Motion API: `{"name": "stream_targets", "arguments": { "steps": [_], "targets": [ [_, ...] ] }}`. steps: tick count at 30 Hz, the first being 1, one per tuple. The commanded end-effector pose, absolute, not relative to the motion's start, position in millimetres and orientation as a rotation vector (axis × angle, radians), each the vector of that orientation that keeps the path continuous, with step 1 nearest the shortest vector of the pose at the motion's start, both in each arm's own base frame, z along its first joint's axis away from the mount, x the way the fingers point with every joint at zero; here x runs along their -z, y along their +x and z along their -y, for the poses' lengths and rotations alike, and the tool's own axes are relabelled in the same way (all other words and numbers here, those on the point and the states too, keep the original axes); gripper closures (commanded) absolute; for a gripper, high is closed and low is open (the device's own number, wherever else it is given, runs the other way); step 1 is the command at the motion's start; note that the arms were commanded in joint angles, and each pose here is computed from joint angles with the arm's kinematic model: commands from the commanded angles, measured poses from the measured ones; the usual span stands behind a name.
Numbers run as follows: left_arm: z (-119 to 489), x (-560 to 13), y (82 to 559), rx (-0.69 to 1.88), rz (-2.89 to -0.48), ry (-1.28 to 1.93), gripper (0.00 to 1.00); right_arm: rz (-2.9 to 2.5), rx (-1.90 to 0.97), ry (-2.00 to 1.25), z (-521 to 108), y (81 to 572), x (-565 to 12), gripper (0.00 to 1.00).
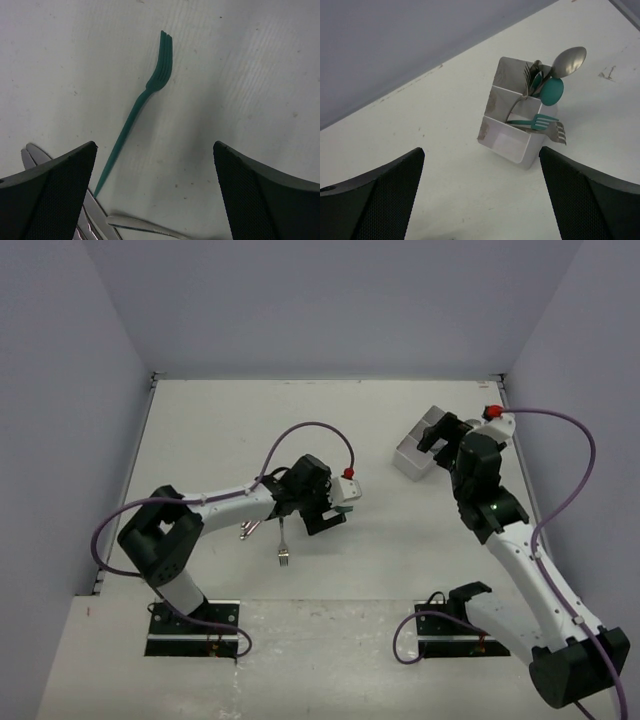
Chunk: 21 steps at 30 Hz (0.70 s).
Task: Sort the eating utensils into containers
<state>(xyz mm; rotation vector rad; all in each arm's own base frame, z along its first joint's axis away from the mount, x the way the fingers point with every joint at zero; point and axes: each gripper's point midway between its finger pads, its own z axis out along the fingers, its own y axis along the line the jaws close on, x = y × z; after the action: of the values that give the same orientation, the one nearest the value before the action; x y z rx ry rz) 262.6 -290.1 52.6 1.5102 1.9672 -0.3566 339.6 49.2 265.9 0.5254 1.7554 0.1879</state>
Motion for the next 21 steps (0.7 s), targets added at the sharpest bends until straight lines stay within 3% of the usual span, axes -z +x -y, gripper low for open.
{"name": "stream_targets", "arguments": {
  "steps": [1, 4, 12, 21],
  "targets": [
    [305.1, -73.0, 291.9, 0.288, -1.847, 1.537, 0.0, -1.818, -0.255, 0.485, -58.8, 319.9, -248.1, 0.01],
    [306.0, -62.5, 295.8, 0.306, -1.813, 1.582, 0.0, -1.809, -0.27, 0.498, -55.7, 307.9, -247.7, 0.01],
    [280.3, -22.3, 311.6, 0.407, -2.007, 1.561, 0.07, -1.758, -0.238, 0.538, -39.8, 289.5, -254.3, 0.01],
    [287.1, -9.6, 302.8, 0.5, -2.03, 1.613, 0.51, -1.762, -0.183, 0.545, -34.2, 295.1, -254.7, 0.01]
  ]
}}
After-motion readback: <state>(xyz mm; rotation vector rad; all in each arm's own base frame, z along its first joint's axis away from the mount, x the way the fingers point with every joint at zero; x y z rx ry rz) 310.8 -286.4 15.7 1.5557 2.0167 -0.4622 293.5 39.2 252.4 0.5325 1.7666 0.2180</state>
